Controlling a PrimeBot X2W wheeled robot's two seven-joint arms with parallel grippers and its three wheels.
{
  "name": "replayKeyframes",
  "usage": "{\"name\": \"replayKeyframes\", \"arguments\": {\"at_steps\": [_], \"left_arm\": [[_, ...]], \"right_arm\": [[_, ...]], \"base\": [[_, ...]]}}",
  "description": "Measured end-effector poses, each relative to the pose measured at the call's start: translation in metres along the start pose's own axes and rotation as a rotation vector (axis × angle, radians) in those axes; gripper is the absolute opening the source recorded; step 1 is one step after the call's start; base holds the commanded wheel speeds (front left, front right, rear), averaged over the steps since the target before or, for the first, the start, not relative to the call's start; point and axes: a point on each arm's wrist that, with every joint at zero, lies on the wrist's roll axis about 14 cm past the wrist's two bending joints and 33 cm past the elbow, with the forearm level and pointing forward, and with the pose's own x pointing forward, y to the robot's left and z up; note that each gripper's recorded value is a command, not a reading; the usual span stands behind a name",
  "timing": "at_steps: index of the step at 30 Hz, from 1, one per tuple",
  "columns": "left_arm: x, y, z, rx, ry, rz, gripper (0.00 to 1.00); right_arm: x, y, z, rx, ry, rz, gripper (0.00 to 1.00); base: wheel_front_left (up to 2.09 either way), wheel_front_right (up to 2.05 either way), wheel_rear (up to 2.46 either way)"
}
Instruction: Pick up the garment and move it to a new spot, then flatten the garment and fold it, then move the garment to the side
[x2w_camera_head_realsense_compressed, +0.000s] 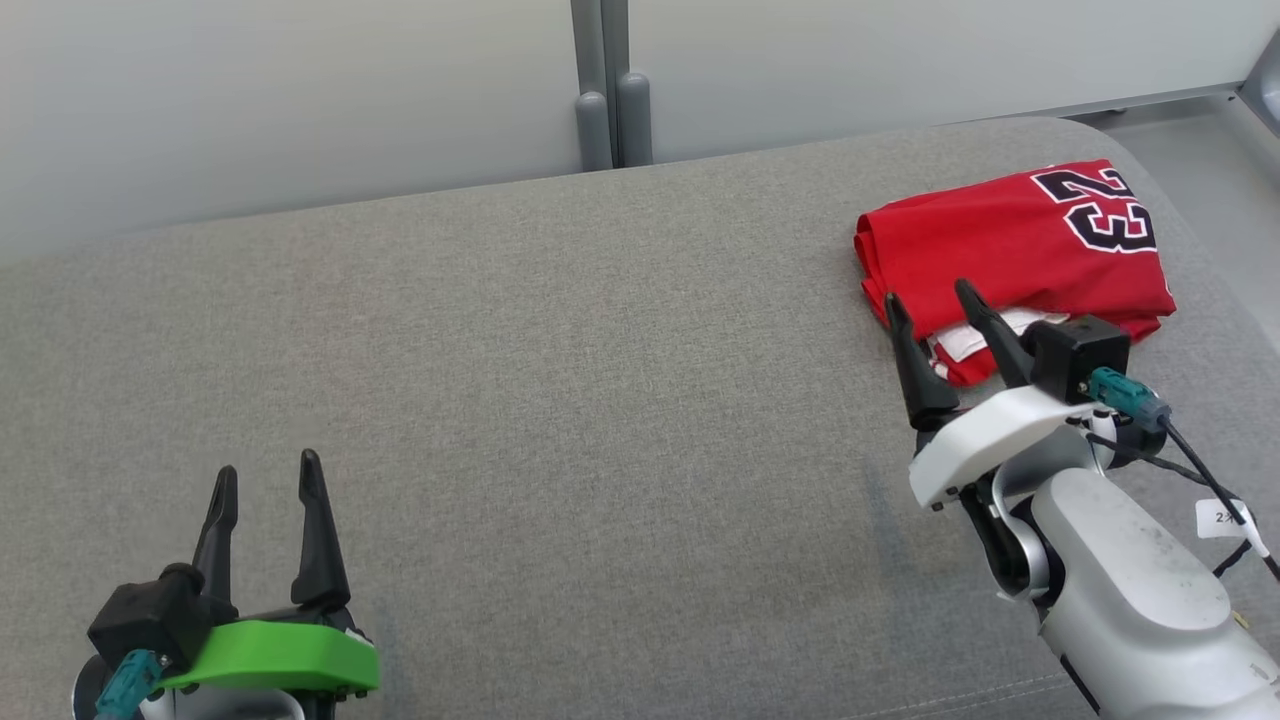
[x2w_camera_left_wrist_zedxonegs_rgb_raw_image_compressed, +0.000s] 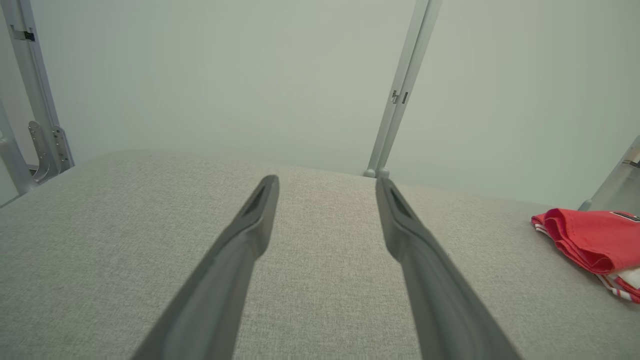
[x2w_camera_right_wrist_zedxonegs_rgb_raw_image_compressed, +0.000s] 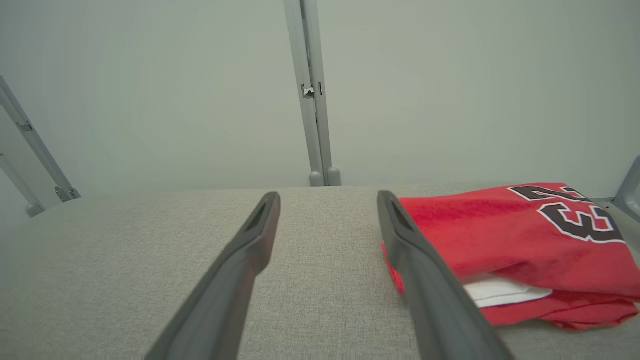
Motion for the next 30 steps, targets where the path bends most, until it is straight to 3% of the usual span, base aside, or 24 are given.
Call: {"name": "replayKeyframes", "arguments": {"at_steps": [30], "left_arm": [[-0.022, 0.019, -0.013, 0.007, 0.042, 0.063, 1.00]], "right_arm": [[-0.043, 0.003, -0.006, 0.033, -0.030, -0.073, 1.00]], "base": [[0.00, 0.00, 0.00]]}}
